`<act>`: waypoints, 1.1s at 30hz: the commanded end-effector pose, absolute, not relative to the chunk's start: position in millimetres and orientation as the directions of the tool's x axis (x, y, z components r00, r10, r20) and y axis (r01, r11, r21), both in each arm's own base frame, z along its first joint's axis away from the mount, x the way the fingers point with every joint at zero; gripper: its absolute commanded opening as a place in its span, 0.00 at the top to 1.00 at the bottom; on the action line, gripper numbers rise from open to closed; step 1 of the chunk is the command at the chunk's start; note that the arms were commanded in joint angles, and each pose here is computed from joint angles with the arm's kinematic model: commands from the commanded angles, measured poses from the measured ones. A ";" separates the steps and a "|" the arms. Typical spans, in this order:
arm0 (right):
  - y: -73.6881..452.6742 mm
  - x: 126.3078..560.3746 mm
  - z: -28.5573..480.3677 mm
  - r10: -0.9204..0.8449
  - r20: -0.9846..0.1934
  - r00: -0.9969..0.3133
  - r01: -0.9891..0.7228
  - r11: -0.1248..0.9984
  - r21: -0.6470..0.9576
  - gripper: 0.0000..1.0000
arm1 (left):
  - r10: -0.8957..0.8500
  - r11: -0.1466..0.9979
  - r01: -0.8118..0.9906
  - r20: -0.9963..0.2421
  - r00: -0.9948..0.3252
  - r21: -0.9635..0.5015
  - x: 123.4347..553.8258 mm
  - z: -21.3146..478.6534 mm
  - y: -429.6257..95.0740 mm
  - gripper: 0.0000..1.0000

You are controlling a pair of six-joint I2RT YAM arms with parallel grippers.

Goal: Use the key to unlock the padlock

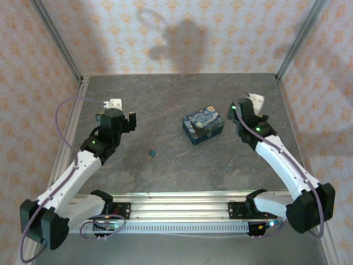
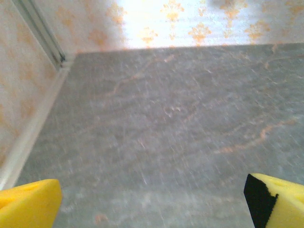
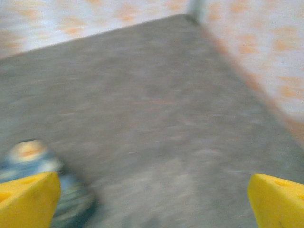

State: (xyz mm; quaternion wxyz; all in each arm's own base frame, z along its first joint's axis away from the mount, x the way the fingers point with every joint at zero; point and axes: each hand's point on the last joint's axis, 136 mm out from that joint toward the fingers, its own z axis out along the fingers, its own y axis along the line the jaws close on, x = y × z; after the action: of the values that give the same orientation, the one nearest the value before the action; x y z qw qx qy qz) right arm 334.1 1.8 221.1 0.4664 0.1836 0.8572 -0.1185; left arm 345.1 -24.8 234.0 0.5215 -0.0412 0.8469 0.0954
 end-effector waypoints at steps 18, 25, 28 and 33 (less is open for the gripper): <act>-63.4 358.0 121.0 0.216 -0.955 -0.201 0.478 0.873 0.096 0.00 | -0.004 0.972 -0.218 -0.931 -0.365 0.082 384.3 120.0 21.8 0.00; -55.3 374.9 94.6 0.205 -0.943 -0.263 0.427 0.901 0.077 0.00 | -0.016 0.981 -0.185 -0.922 -0.386 0.060 393.2 94.3 20.9 0.00; -53.1 380.5 93.9 0.202 -0.932 -0.302 0.418 0.906 0.061 0.01 | -0.033 0.978 -0.203 -0.918 -0.394 0.052 392.7 93.5 25.3 0.00; -51.9 382.6 95.5 0.188 -0.941 -0.282 0.409 0.911 0.059 0.01 | -0.032 0.978 -0.202 -0.918 -0.395 0.053 392.8 93.4 24.8 0.00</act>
State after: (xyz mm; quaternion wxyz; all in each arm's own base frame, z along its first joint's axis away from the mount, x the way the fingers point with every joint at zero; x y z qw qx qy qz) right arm 372.9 -53.3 80.2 0.5477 0.1932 0.8075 -0.1030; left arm 381.5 24.6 72.7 0.5147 -0.0637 0.8507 0.0854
